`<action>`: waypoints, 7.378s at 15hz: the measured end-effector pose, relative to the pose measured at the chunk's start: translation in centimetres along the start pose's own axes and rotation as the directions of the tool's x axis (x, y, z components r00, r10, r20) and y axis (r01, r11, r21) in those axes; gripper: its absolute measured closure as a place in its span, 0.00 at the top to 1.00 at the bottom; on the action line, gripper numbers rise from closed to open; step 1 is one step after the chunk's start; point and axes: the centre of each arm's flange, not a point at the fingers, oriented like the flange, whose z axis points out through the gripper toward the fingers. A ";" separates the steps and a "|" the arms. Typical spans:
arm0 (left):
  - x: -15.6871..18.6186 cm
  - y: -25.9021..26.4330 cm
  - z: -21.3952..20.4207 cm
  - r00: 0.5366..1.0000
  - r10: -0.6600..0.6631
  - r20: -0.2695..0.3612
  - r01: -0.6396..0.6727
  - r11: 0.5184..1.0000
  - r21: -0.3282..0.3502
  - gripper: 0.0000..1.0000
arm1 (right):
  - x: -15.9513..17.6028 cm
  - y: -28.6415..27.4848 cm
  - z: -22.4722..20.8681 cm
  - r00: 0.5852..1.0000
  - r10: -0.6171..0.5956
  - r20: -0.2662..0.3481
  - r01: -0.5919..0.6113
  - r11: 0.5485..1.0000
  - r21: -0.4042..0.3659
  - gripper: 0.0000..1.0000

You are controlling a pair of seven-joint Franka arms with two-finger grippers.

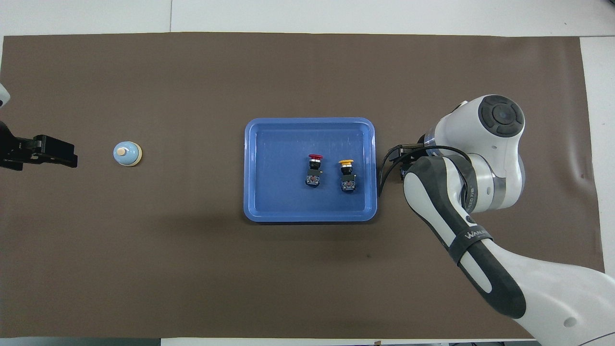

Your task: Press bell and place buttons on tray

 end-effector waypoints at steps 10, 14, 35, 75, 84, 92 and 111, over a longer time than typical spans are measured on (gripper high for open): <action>0.0 0.0 0.0 1.000 0.000 0.000 0.000 1.000 0.000 1.00 | -2.1 1.1 3.8 1.000 -0.018 -0.005 0.018 1.000 -0.012 0.86; 0.0 0.0 0.0 1.000 0.000 0.000 0.000 1.000 0.000 1.00 | -1.9 0.8 3.3 1.000 -0.022 -0.017 0.022 1.000 -0.009 0.41; 0.0 0.0 0.0 1.000 0.000 0.000 0.000 1.000 0.000 1.00 | -3.6 -30.9 1.2 0.995 0.095 -0.018 -0.095 0.995 0.003 0.41; 6.3 -1.8 25.1 0.993 -0.051 -0.104 0.050 0.999 -0.014 0.01 | -5.2 13.3 -27.6 1.000 -0.017 0.009 0.017 1.000 -0.003 1.00; 7.6 -1.2 18.6 0.999 -0.042 -0.015 0.042 0.999 -0.010 0.48 | -5.4 14.9 -27.6 1.000 0.017 0.012 -0.017 1.000 -0.011 1.00; 0.1 0.7 2.0 0.998 -0.050 -0.026 0.050 0.999 -0.001 1.00 | -5.8 16.8 -27.6 0.998 0.049 0.033 -0.048 0.998 -0.028 1.00; -0.1 -0.8 0.1 0.996 -0.084 0.016 0.084 0.996 0.000 1.00 | -5.6 13.0 -27.3 0.999 -0.029 0.045 0.032 0.997 -0.069 1.00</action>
